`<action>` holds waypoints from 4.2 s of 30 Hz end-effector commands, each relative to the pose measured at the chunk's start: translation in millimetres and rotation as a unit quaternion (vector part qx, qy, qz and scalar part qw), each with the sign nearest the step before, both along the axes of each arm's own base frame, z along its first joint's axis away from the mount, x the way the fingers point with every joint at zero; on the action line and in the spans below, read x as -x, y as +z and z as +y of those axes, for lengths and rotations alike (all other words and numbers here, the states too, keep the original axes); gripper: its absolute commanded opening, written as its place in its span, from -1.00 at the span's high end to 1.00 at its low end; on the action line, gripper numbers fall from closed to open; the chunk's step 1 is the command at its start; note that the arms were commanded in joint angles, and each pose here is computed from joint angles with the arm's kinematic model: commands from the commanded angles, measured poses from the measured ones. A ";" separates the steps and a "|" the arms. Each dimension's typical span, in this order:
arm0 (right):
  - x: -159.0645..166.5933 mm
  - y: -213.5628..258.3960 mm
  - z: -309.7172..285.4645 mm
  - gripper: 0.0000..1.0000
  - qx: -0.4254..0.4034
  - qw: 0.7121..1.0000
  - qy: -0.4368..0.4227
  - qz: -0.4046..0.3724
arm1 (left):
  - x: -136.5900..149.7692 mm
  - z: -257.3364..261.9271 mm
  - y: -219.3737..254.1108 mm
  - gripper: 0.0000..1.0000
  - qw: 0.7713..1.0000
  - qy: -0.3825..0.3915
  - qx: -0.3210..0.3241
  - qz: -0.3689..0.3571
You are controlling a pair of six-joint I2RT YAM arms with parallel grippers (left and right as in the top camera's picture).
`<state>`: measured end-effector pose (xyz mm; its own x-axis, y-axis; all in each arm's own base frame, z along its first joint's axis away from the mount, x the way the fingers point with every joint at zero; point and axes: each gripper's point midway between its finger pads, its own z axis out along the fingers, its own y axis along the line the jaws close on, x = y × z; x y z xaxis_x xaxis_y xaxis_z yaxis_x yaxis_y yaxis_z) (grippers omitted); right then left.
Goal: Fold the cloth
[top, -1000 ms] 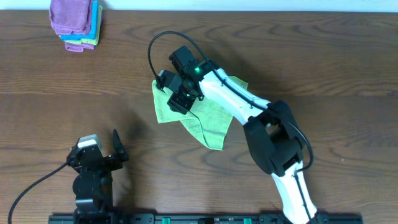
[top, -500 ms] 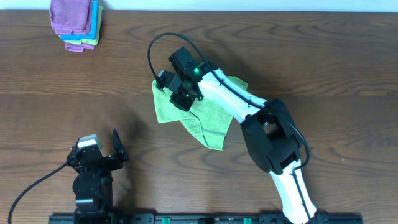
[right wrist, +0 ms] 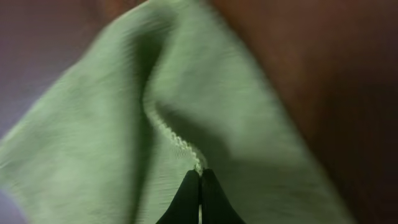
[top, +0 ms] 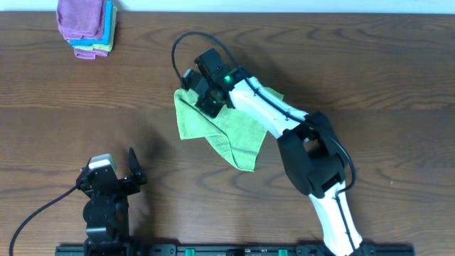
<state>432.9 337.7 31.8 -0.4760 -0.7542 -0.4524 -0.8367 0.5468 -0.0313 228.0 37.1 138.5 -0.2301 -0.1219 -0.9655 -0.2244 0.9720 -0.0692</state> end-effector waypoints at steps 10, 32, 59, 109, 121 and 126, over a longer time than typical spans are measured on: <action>-163.9 69.7 -148.3 -0.98 -0.056 0.901 -0.386 -0.191 | 0.9 2.7 -12.5 -0.91 1.000 0.006 -0.006 0.016; -3.4 239.5 -153.1 -0.98 -0.079 0.960 -0.258 -0.078 | 0.9 2.7 -12.5 -0.91 1.000 0.006 -0.006 0.016; 258.5 194.6 -214.8 -0.98 -0.119 0.965 -0.230 0.037 | 2.8 -86.3 -4.2 -0.91 0.939 -0.176 0.295 0.011; 185.4 231.8 -270.3 -0.98 -0.147 0.923 -0.338 -0.112 | -104.9 -149.3 -63.2 0.88 0.870 -0.080 0.058 0.483; 183.5 233.9 -269.9 -0.99 -0.150 0.922 -0.337 -0.117 | -120.6 -160.2 -75.0 0.89 0.874 -0.098 0.064 0.471; 183.0 234.5 -269.8 -0.99 -0.151 0.922 -0.337 -0.119 | -123.7 -160.1 -96.3 0.89 0.867 -0.092 0.058 0.486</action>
